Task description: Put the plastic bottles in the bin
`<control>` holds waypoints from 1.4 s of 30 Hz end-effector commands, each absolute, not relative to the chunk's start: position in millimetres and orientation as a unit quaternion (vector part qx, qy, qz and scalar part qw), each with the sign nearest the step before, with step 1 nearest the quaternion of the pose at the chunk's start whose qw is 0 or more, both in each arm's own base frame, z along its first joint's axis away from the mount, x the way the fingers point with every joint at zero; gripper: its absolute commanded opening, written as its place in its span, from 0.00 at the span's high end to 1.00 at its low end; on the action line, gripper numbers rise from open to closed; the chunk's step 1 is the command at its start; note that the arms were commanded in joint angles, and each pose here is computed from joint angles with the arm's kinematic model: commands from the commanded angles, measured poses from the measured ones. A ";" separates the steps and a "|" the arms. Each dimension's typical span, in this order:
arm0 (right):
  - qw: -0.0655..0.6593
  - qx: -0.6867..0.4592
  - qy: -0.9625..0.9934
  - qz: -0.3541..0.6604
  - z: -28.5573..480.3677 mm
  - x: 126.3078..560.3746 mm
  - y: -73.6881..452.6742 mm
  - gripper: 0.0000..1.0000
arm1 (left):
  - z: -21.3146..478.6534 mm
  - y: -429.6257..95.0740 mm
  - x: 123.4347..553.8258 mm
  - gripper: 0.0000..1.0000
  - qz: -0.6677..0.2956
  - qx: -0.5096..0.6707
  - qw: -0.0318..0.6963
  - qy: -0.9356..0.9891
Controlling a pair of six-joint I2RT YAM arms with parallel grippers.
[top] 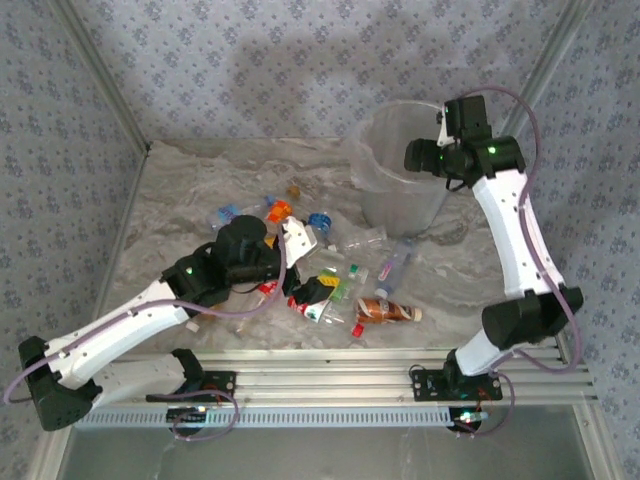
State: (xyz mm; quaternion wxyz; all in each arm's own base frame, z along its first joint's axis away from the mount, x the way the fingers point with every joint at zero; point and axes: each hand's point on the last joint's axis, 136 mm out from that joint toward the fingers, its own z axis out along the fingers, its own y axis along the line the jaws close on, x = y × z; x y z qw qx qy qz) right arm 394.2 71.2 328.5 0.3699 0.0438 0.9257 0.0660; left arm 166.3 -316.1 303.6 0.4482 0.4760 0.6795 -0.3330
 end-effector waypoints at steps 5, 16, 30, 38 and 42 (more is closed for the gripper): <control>0.411 0.089 0.905 0.063 343.2 338.5 61.7 0.15 | 292.1 -321.7 156.3 0.00 -0.308 0.528 0.410 0.676; 0.334 0.164 0.925 0.077 264.2 259.4 65.3 0.15 | 282.6 -326.1 147.1 0.00 -0.305 0.554 0.383 0.674; 0.197 0.296 0.922 0.151 121.2 194.9 109.9 0.00 | 280.5 -329.2 140.9 0.00 -0.305 0.561 0.378 0.670; 0.166 0.342 0.904 0.196 76.5 177.5 148.1 0.00 | 279.9 -329.6 139.6 0.00 -0.304 0.563 0.377 0.669; 0.158 0.353 0.899 0.206 66.2 177.7 159.8 0.00 | 280.9 -329.4 139.1 0.00 -0.304 0.564 0.378 0.668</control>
